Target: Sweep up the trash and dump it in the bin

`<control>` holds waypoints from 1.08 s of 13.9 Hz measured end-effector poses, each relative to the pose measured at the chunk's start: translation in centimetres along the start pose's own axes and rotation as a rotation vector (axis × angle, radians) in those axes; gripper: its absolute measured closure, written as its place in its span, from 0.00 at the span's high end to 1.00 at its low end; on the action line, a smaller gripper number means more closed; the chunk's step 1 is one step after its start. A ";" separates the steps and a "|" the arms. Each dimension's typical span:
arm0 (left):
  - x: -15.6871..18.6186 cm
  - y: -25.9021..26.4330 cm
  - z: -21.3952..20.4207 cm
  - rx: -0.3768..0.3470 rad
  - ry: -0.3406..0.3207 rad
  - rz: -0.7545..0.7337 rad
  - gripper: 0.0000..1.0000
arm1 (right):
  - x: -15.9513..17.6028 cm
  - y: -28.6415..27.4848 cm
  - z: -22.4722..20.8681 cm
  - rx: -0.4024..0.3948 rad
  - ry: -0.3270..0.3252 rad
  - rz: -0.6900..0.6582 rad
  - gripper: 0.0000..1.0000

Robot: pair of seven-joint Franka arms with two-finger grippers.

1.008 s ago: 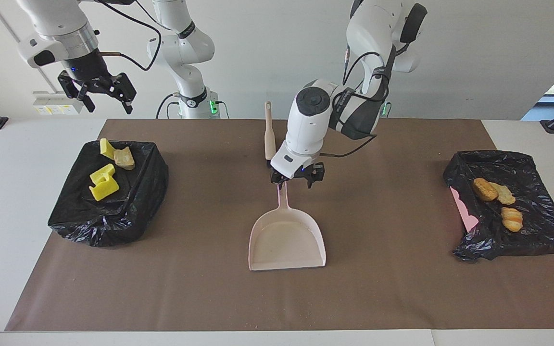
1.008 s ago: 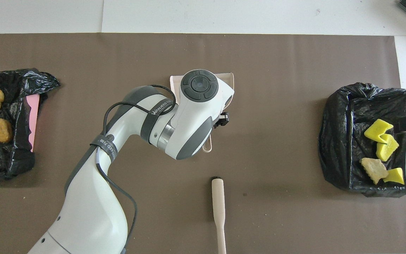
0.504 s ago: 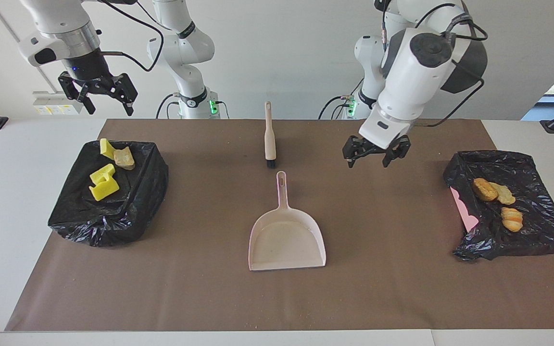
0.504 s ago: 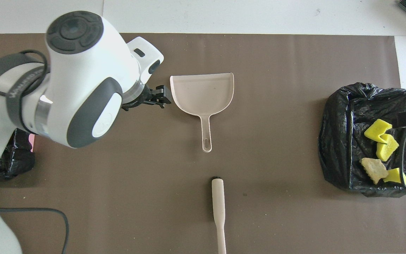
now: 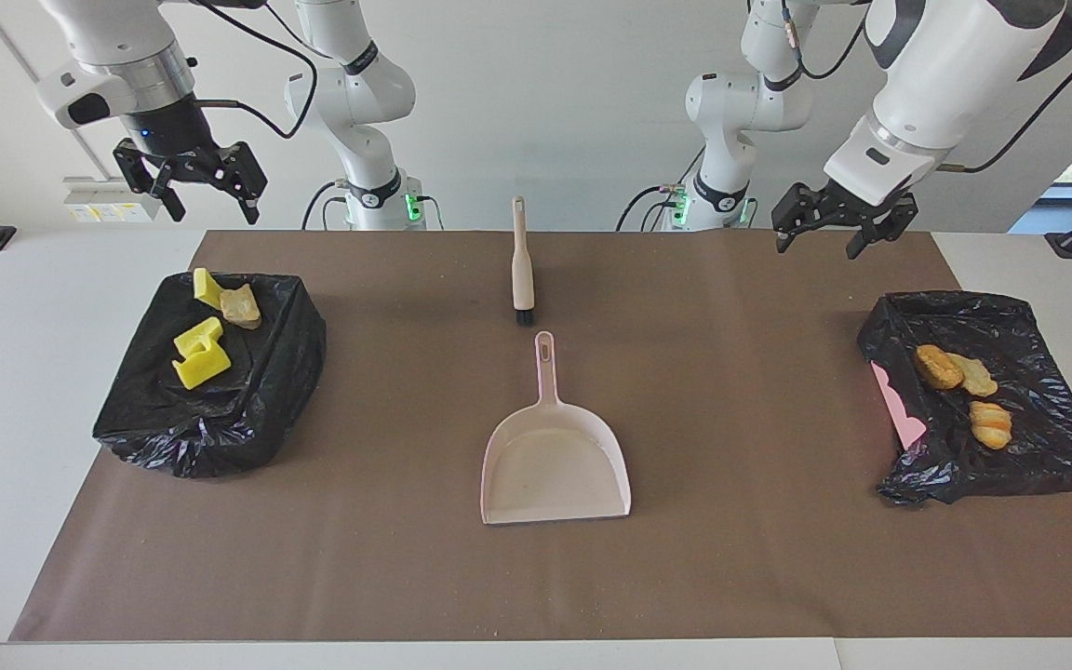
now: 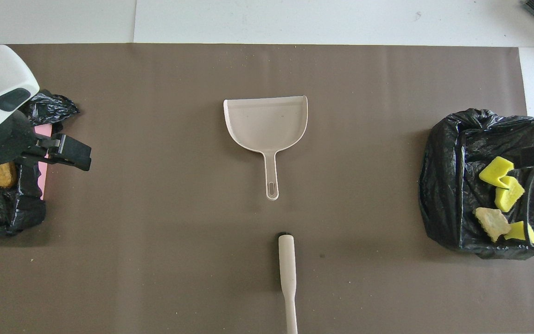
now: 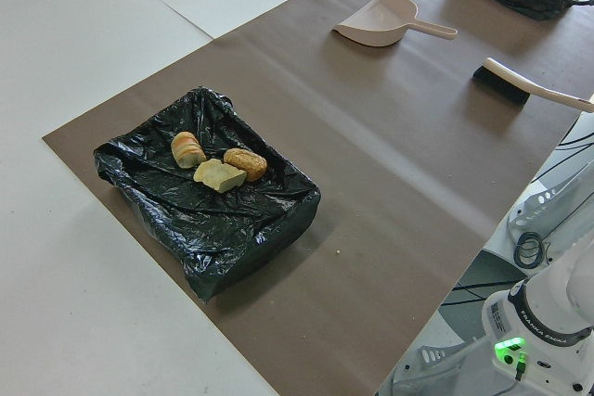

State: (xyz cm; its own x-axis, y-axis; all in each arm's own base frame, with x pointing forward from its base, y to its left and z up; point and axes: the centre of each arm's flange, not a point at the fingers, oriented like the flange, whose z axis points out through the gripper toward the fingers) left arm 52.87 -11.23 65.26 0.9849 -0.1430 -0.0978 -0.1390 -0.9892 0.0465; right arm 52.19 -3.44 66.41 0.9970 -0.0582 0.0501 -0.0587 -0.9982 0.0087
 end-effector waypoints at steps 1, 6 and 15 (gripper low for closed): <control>-1.6 0.0 -0.6 0.001 0.005 0.001 1.00 | 0.0 0.0 0.0 0.000 0.000 0.000 1.00; -4.7 -1.5 -0.1 0.001 0.019 0.008 1.00 | 0.0 0.1 0.0 0.000 0.000 0.003 1.00; -4.0 -8.1 -0.4 -0.008 0.056 -0.019 1.00 | 0.0 0.1 0.0 0.000 0.002 0.002 1.00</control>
State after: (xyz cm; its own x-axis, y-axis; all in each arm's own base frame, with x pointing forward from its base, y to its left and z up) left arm 50.11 -2.63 65.69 0.9916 -0.1217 -0.0432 -0.1194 -0.9914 0.0529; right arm 52.20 -3.55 66.43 0.9968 -0.0603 0.0523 -0.0608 -0.9981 0.0087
